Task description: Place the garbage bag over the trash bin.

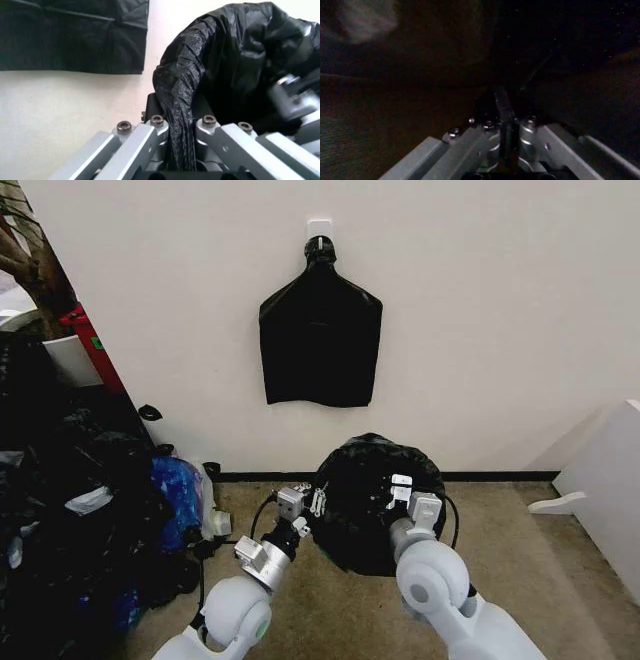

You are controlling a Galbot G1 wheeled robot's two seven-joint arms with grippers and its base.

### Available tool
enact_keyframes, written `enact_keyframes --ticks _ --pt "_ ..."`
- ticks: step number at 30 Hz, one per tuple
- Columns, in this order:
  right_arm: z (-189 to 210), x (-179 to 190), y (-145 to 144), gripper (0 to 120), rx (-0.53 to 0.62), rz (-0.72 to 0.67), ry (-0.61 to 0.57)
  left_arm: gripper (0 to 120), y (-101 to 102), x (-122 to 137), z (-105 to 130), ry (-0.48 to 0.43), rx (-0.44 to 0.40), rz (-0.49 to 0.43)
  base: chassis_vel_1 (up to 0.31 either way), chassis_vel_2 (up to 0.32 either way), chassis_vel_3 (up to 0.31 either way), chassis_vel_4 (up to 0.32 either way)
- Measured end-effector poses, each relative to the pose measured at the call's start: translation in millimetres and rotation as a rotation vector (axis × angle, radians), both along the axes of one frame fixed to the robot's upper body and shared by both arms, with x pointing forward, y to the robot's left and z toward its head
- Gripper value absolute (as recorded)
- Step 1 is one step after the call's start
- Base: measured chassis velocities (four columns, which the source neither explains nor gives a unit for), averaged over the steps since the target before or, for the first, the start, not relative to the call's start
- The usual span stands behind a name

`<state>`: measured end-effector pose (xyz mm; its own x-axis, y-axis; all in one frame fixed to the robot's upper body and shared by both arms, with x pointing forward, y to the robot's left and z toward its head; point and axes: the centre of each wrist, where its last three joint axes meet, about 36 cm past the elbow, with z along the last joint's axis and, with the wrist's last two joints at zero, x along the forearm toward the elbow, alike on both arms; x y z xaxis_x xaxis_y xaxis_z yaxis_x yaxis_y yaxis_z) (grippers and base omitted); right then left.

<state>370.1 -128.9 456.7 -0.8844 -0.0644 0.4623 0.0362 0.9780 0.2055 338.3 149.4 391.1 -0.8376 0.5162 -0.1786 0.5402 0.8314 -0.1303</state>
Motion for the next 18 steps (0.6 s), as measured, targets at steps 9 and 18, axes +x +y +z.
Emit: enact_keyframes --ticks 9,18 --pt "-20.0 14.8 8.1 0 -0.032 -0.039 0.028 4 -1.3 -6.5 4.9 -0.004 -0.010 -0.010 0.000 0.000 0.000 0.000" --pt "-29.0 28.9 9.8 0 -0.046 -0.061 0.045 4 -1.8 -12.0 6.1 0.000 -0.019 -0.025 0.000 0.000 0.000 0.000"
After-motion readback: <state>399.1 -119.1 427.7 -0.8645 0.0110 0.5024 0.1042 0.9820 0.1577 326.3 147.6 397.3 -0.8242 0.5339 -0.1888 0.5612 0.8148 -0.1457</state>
